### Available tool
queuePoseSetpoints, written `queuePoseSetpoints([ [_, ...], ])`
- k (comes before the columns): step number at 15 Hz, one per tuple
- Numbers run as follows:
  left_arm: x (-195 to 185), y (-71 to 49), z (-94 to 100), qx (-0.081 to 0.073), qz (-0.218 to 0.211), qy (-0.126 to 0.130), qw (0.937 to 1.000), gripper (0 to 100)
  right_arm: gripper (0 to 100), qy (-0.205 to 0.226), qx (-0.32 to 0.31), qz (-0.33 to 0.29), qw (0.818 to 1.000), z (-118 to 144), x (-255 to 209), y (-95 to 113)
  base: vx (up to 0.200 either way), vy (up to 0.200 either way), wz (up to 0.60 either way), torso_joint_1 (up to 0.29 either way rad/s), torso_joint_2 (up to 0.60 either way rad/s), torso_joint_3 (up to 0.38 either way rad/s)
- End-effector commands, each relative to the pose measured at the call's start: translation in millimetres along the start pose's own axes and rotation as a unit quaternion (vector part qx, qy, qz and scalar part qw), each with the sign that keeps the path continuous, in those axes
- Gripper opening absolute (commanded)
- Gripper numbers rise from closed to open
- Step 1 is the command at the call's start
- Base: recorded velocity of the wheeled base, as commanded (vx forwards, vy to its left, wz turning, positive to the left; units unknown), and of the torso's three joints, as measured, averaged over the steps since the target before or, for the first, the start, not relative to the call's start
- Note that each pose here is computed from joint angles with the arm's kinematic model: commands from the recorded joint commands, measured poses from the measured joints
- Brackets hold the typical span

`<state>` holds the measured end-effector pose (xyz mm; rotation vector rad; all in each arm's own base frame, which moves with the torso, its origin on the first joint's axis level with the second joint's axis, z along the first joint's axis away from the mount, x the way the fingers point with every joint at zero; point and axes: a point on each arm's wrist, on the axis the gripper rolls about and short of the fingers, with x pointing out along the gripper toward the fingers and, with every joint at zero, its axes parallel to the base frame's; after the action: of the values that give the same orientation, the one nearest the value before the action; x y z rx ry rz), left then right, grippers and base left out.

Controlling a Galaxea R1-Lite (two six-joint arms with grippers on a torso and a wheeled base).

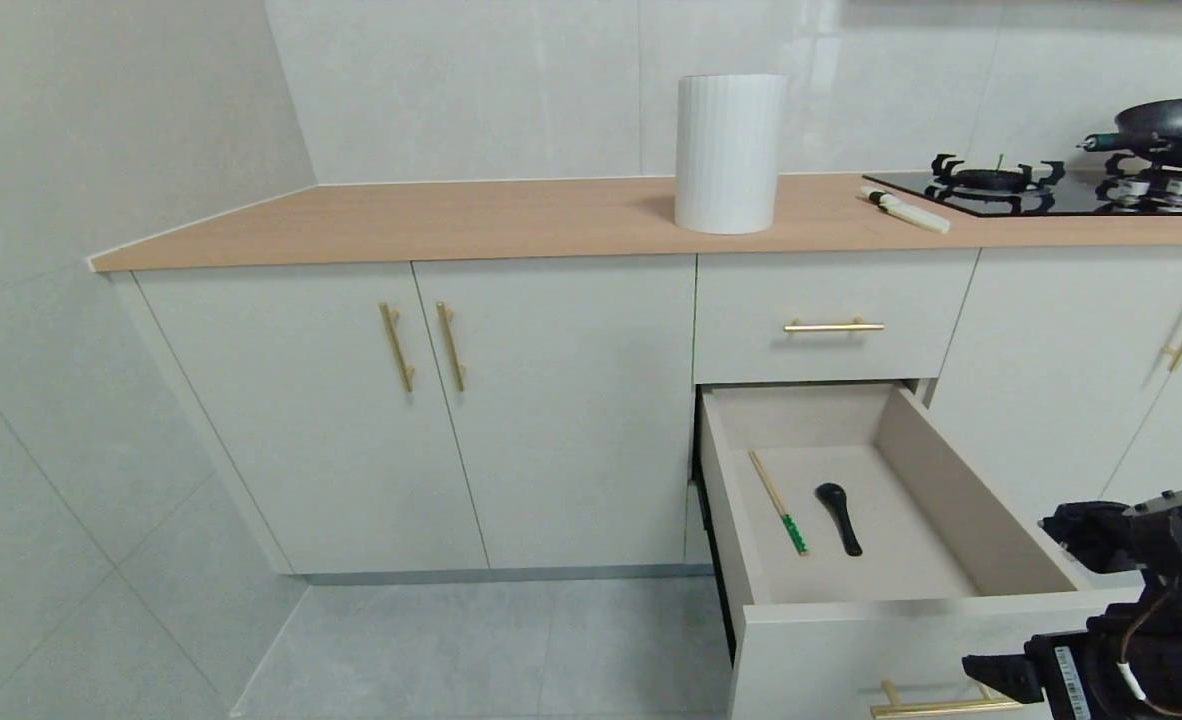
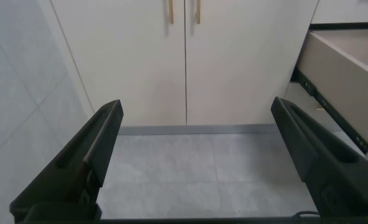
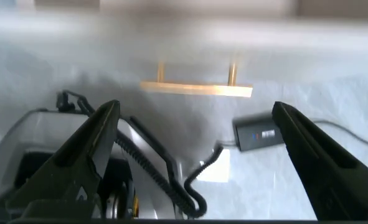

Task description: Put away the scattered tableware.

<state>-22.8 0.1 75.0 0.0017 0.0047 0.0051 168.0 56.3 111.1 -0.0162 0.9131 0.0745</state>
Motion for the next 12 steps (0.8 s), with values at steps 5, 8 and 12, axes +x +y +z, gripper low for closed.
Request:
queuePoseSetpoints([
  [5,0,0.0,0.0,0.0,0.001,0.0,1.0,100,100,0.053,-0.002,-0.013,0.998,0,50,8,0.0,0.0,0.0,0.0,0.0,0.0],
  [8,0,0.0,0.0,0.0,0.001,0.0,1.0,100,100,0.041,0.0,-0.011,0.999,4,63,11,0.0,0.0,0.0,0.0,0.0,0.0],
  [12,0,0.0,0.0,0.0,0.001,0.0,1.0,100,100,0.009,0.002,-0.007,1.0,12,73,13,0.0,0.0,0.0,0.0,0.0,0.0],
])
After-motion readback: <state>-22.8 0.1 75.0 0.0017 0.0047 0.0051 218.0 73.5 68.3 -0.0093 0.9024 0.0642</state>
